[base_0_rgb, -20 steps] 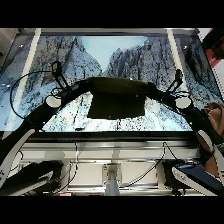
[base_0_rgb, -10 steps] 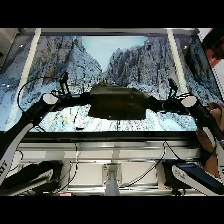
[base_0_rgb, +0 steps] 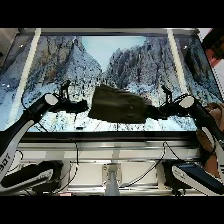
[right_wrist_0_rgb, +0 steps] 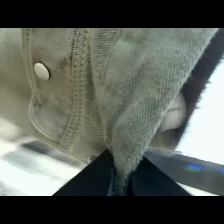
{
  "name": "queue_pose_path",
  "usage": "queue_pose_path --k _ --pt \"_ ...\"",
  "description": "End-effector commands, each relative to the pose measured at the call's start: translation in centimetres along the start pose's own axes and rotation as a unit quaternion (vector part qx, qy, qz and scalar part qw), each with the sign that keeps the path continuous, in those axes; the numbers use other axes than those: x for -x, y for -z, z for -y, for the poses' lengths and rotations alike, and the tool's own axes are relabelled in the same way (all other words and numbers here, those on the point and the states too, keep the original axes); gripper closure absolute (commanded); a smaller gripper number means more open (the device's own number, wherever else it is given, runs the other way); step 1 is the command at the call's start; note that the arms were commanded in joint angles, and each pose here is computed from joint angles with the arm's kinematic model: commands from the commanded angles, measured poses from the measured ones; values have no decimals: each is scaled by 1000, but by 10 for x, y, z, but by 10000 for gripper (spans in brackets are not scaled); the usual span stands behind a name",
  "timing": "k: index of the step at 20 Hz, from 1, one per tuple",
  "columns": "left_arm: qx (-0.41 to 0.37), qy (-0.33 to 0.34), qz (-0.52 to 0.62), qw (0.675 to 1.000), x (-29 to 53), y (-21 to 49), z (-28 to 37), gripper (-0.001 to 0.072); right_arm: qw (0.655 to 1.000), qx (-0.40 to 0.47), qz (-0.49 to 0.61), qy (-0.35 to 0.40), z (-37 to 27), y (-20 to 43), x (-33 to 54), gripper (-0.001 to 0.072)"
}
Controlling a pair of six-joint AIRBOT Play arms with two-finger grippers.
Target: Fold the clothes and pants, and hang the long-sleeved shirts on hangers.
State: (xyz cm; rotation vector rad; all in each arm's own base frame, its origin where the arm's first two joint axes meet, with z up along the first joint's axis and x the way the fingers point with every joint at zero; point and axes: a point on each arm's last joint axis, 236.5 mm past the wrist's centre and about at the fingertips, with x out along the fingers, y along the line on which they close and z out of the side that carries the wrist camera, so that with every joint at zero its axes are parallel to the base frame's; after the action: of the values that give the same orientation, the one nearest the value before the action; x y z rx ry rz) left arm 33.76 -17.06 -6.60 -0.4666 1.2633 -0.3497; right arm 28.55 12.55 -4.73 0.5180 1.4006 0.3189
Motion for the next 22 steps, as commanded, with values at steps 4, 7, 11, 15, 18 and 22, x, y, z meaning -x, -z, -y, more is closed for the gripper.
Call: queue_pose_path --k 4,7,11,15,18,22 --pt "17 16 -35 999 -6 15 4 13 999 37 -18 19 8 8 0 220" --pt "13 15 -33 999 -6 14 3 14 994 91 -45 46 24 17 6 220" --pt "13 16 -33 999 -6 14 3 14 981 126 -39 141 67 -4 39 358" --pt "13 16 -33 999 -6 14 3 14 977 101 40 184 94 -55 90 643" --pt "13 16 -33 999 -6 14 3 15 980 48 118 154 97 -89 123 667" --pt "13 16 -33 999 -6 14 3 15 990 44 130 -26 59 -91 125 670"
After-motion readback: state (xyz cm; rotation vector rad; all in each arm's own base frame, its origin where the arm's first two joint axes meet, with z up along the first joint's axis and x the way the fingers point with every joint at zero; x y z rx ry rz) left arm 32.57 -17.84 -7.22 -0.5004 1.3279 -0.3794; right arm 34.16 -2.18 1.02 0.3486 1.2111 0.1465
